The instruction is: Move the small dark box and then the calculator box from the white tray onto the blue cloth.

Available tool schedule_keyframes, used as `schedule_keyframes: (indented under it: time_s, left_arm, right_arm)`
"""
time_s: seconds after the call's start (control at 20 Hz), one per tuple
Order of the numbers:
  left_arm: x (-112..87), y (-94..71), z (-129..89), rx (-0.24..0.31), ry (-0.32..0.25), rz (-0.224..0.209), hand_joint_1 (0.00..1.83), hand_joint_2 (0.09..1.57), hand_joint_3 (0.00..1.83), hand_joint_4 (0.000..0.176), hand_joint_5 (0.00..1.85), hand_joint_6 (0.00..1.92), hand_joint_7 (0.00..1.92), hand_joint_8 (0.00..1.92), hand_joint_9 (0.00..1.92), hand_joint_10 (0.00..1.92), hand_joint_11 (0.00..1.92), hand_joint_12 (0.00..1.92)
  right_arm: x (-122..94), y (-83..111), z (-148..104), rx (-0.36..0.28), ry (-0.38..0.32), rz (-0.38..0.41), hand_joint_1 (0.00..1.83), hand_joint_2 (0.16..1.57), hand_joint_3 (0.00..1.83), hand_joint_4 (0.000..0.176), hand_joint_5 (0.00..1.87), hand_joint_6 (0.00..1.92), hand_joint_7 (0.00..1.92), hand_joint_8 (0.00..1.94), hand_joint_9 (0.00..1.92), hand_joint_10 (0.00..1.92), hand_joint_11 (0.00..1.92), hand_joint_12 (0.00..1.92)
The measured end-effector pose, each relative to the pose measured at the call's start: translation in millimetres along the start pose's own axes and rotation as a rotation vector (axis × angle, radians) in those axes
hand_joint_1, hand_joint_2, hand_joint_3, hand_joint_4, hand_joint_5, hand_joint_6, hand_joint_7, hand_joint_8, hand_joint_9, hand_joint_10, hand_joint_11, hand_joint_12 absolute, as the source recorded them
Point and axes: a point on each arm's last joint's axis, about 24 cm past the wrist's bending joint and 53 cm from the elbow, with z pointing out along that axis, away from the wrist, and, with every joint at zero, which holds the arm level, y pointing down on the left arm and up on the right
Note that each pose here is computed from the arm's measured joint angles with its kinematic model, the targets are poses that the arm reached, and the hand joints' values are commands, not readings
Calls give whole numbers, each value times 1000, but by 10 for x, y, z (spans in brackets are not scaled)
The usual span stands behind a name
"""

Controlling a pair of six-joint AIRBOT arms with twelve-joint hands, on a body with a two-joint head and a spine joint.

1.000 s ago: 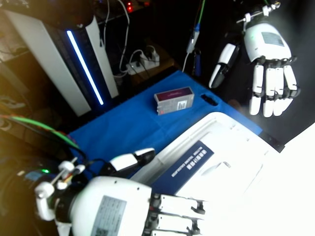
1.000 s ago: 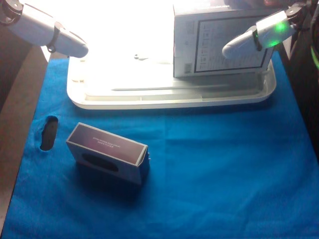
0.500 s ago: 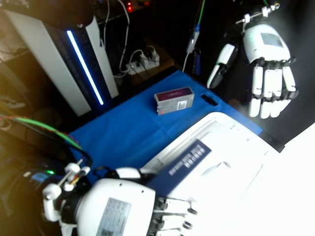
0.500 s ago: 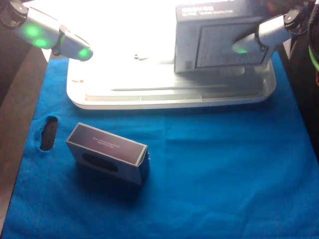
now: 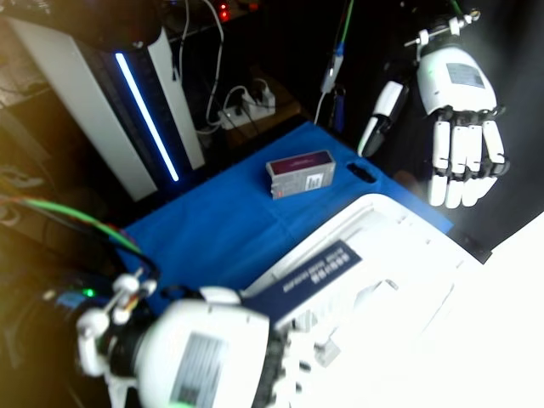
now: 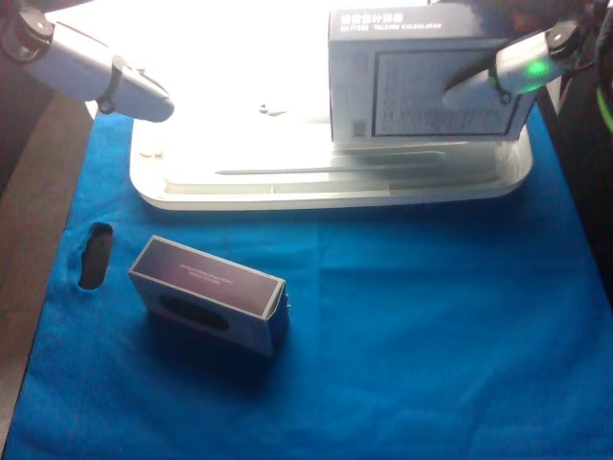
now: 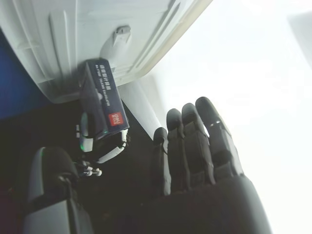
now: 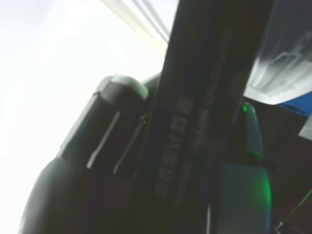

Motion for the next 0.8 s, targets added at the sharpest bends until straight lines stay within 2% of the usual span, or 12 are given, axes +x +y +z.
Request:
schedule_keyframes:
  time_s: [0.05, 0.15, 0.2, 0.25, 0.35, 0.4, 0.45, 0.5, 0.55, 0.65, 0.8]
  left_arm:
    - [21, 28, -5, -7, -1, -9, 699, 908, 0, 79, 206, 3, 346, 4, 316, 7, 0, 925]
    - [46, 115, -18, -27, 2, -12, 709, 904, 0, 55, 192, 1, 343, 1, 327, 9, 0, 910]
    - [58, 149, -22, -40, 1, -28, 707, 909, 0, 53, 182, 0, 335, 0, 320, 4, 0, 902]
    - [62, 157, -24, -41, 1, -28, 703, 919, 4, 53, 182, 1, 341, 3, 316, 2, 0, 903]
    - [87, 189, -32, -49, -1, -46, 694, 923, 4, 34, 183, 1, 337, 1, 311, 0, 0, 887]
    - [112, 212, -40, -54, -3, -60, 708, 925, 4, 32, 192, 4, 339, 1, 313, 1, 0, 886]
    - [141, 242, -50, -60, -4, -73, 713, 922, 2, 38, 199, 5, 346, 3, 320, 3, 0, 913]
    - [180, 277, -59, -70, 2, -73, 723, 922, 1, 44, 199, 3, 340, 0, 317, 2, 0, 899]
    - [181, 292, -56, -75, 1, -74, 744, 938, 8, 42, 197, 1, 339, 0, 311, 0, 0, 898]
    - [144, 324, -61, -81, -11, -89, 738, 946, 5, 55, 196, 0, 322, 1, 280, 3, 0, 809]
    - [197, 302, -34, -74, -6, -104, 719, 937, 0, 48, 183, 3, 337, 8, 291, 9, 0, 771]
  right_arm:
    - [-57, 33, -30, -16, -8, 24, 1095, 1234, 0, 0, 753, 1312, 1032, 1136, 1032, 1619, 1038, 1833]
    - [-138, 85, -91, -45, -14, 58, 1104, 1223, 0, 0, 774, 1283, 995, 1254, 1062, 1673, 1078, 1809]
    - [-150, 119, -129, -55, -13, 57, 1099, 1228, 1, 0, 766, 1295, 967, 1232, 1047, 1626, 1078, 1735]
    - [-162, 157, -163, -65, -10, 52, 1096, 1233, 1, 0, 758, 1306, 905, 1187, 1000, 1631, 1051, 1741]
    - [-156, 257, -218, -95, -3, 49, 1100, 1233, 0, 0, 759, 1304, 862, 1295, 965, 1713, 1037, 1836]
    - [-150, 302, -234, -108, 0, 48, 1099, 1228, 0, 0, 768, 1290, 853, 1259, 950, 1663, 1013, 1816]
    - [-145, 336, -249, -117, 4, 45, 1103, 1221, 0, 0, 779, 1273, 856, 1279, 941, 1685, 1007, 1836]
    - [-147, 379, -275, -131, 5, 46, 1105, 1222, 0, 0, 777, 1278, 861, 1326, 949, 1719, 1017, 1858]
    - [-143, 424, -315, -140, 10, 43, 1110, 1213, 0, 0, 794, 1252, 864, 1338, 939, 1739, 989, 1866]
    - [-104, 521, -374, -164, 22, 46, 1107, 1218, 0, 0, 784, 1267, 933, 1332, 1004, 1692, 999, 1836]
    - [31, 649, -426, -197, 62, 23, 1122, 1194, 0, 0, 830, 1201, 982, 1304, 1037, 1681, 1018, 1867]
